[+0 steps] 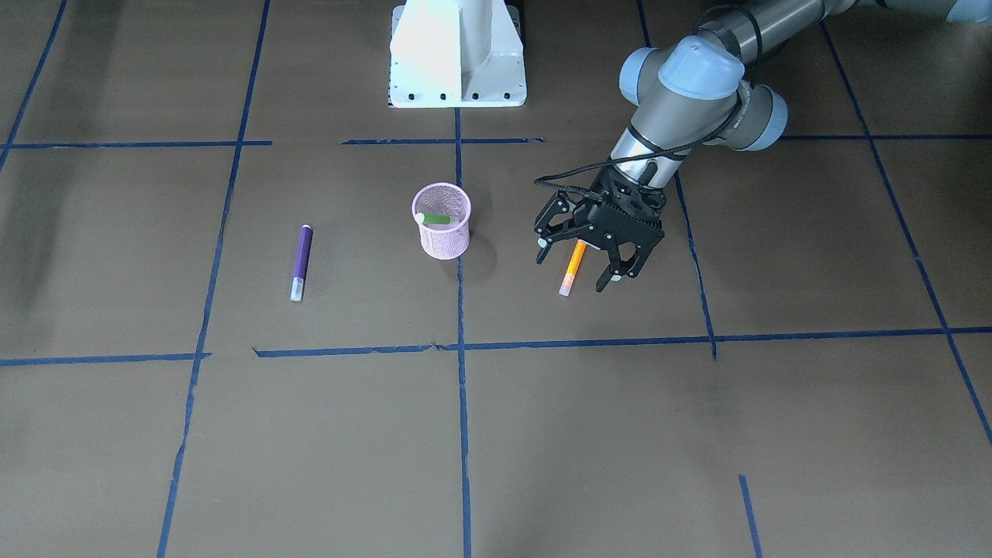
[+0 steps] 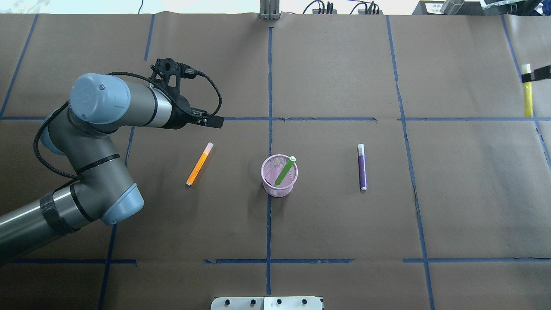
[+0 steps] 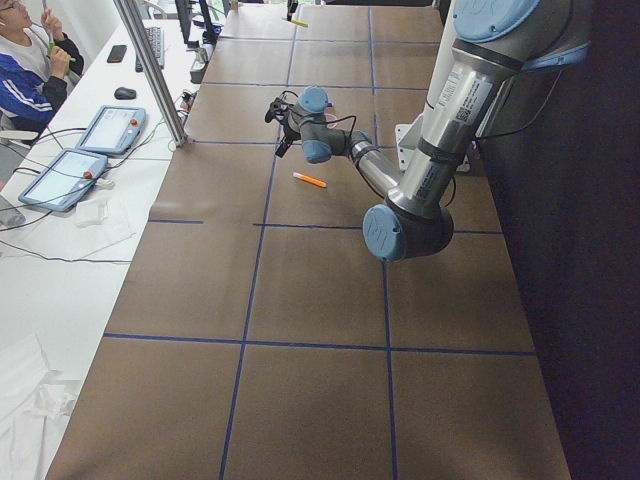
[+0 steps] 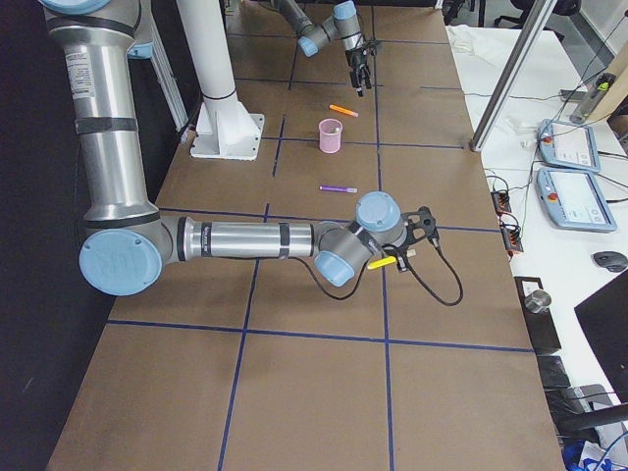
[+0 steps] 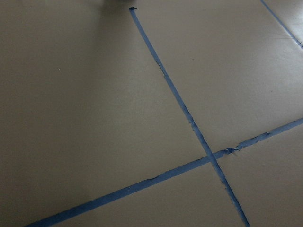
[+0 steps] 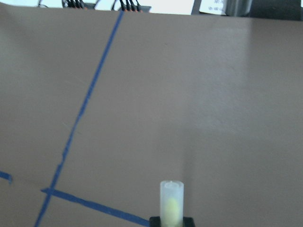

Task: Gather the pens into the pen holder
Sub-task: 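Carry the yellow highlighter to the cup with right gripper while left moves over orange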

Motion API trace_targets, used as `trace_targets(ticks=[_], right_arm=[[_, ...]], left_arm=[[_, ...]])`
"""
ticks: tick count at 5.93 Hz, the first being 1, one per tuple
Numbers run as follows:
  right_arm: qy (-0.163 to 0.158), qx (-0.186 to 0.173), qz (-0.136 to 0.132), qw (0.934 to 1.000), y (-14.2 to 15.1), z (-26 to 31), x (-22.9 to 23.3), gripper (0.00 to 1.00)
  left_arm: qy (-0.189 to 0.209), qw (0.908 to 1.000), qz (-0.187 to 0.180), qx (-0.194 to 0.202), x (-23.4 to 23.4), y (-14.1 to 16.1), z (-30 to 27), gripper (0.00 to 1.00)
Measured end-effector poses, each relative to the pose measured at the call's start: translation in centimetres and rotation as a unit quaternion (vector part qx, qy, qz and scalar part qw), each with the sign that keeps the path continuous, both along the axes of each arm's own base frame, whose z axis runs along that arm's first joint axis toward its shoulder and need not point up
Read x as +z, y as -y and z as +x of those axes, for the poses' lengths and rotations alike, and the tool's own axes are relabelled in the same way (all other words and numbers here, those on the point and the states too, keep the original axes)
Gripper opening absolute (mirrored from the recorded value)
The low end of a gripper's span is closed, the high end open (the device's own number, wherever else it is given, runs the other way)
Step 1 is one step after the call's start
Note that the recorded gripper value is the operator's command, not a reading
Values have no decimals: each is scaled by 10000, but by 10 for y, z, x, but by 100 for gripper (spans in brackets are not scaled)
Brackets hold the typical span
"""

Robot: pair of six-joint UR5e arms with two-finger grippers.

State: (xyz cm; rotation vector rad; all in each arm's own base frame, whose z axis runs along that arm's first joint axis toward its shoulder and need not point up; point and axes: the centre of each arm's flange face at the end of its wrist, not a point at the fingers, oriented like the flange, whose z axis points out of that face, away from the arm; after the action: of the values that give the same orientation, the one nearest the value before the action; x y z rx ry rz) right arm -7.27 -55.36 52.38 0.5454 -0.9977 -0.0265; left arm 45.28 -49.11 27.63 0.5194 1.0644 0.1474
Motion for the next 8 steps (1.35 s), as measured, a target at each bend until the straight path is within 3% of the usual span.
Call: trace_targets(ticks=[1, 3, 5, 8], right_arm=[[107, 201, 437, 9988, -6, -30, -44, 0], [670, 652, 880, 9917, -15, -106, -148, 0], [1213, 1097, 1368, 9770, -65, -232, -236, 0], [1620, 1586, 1736, 9584, -149, -354, -304, 0]], left_arm=[[154, 9997, -157, 139, 6, -3, 6, 98], [344, 9987, -229, 294, 13, -8, 14, 98], [387, 9984, -235, 327, 16, -9, 18, 98], [387, 9984, -231, 349, 16, -10, 21, 98]])
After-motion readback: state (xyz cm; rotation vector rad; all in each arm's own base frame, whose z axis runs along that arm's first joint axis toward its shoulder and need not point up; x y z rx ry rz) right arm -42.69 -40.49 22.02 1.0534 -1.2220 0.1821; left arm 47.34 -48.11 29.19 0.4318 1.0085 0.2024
